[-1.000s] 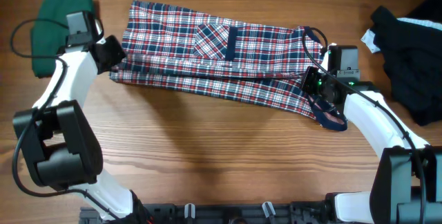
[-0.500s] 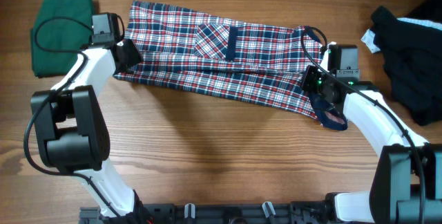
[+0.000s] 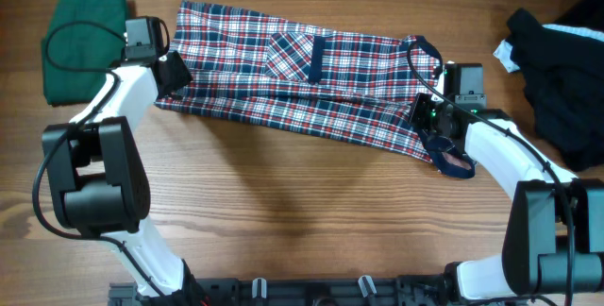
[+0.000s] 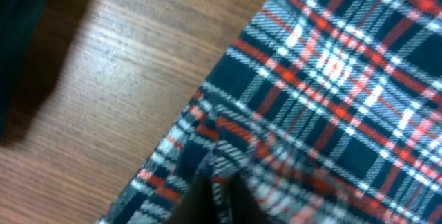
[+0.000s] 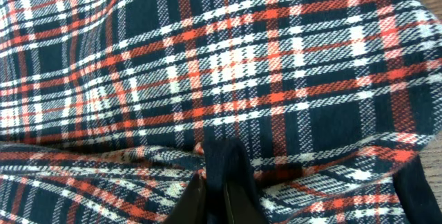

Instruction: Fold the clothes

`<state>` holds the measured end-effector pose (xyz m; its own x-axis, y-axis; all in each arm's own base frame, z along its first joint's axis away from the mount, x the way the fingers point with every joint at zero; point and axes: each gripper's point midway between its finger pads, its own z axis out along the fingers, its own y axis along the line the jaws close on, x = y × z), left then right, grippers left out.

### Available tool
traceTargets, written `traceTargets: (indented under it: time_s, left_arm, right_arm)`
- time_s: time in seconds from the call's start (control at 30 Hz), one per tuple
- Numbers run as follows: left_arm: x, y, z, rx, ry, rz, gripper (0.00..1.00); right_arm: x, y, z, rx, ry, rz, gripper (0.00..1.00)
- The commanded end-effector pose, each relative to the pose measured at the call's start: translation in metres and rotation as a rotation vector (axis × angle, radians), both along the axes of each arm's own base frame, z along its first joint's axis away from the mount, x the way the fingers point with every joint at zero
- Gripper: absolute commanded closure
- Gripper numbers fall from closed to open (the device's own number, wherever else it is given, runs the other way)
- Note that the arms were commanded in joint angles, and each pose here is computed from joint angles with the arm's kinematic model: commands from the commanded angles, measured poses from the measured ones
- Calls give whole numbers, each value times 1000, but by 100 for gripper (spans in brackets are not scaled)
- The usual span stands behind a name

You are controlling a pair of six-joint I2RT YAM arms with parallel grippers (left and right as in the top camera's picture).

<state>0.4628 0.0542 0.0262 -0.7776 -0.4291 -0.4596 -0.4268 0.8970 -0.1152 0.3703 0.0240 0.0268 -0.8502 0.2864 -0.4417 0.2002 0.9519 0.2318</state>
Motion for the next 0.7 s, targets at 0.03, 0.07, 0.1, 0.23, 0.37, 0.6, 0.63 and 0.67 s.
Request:
traceTargets:
  time_s: [0.03,0.07,0.1,0.23,0.37,0.6,0.63,0.67]
  left_arm:
    - [3,6,-1,15,-10,14,96]
    - [4,6,0,16,-13,14,96]
    - [5,6,0,16,-18,15,96]
    - [9,6,3,18,-37,15,96]
    - [14,7,6,20,-62,15,96]
    - [22,7,11,20,-100,16,96]
    - [25,5,13,9,-115,9,96]
    - [26,2,13,-3,-123,2,96]
  right_arm:
    - [8,-8,1,-37,-16,-8,94]
    - [9,-8,1,-37,-19,-8,94]
    - [10,-8,0,-36,-20,-9,88]
    - [12,-8,-5,-36,-21,-9,58]
    - [11,-8,-13,-32,-1,-15,26]
    - [10,-7,-14,-29,3,-13,14]
    - [10,-7,-14,-29,3,-12,12]
    - [10,-7,-14,-28,4,-12,11]
